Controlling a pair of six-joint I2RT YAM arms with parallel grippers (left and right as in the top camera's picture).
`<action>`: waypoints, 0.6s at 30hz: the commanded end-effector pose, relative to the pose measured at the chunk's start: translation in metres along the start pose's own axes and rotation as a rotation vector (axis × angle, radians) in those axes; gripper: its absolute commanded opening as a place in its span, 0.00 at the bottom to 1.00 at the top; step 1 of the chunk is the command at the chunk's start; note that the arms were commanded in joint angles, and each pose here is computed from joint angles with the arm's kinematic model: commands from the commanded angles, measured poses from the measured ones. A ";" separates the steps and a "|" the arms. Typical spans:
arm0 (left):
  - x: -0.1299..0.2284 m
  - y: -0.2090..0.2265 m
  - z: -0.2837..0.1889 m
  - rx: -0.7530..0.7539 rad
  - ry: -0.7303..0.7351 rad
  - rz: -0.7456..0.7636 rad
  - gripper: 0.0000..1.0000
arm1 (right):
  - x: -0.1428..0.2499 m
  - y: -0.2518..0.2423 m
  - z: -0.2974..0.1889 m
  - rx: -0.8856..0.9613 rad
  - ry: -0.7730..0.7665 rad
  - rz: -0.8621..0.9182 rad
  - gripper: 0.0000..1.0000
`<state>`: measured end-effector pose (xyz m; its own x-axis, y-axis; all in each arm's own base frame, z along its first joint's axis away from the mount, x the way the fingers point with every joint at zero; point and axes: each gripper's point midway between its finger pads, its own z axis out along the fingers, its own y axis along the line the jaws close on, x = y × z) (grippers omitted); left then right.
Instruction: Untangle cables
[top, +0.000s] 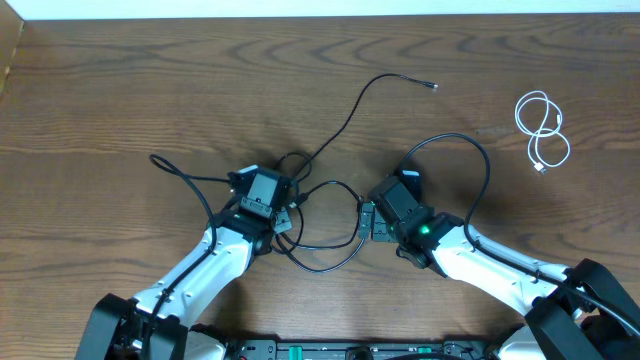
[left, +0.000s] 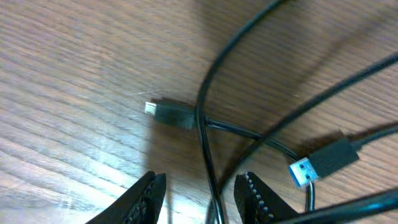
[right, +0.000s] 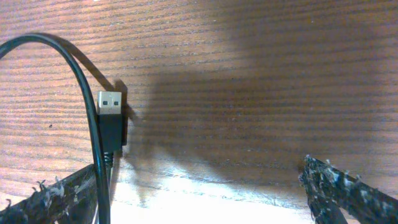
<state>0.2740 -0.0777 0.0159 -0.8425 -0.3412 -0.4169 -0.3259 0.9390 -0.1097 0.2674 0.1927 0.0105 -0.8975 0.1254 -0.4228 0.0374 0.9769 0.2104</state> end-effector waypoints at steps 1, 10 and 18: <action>-0.005 -0.010 -0.005 0.043 0.001 -0.007 0.42 | -0.003 -0.001 0.001 0.012 -0.007 0.010 0.99; 0.002 0.015 0.011 -0.084 -0.007 0.010 0.40 | -0.003 -0.001 0.001 0.012 -0.008 0.010 0.99; 0.010 0.019 0.024 -0.114 0.025 0.016 0.35 | -0.003 -0.001 0.001 0.012 -0.007 0.010 0.99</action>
<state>0.2746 -0.0690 -0.0034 -0.8509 -0.3303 -0.4084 -0.3461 0.9375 -0.0371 0.2673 0.1926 0.0104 -0.8976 0.1253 -0.4226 0.0375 0.9770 0.2101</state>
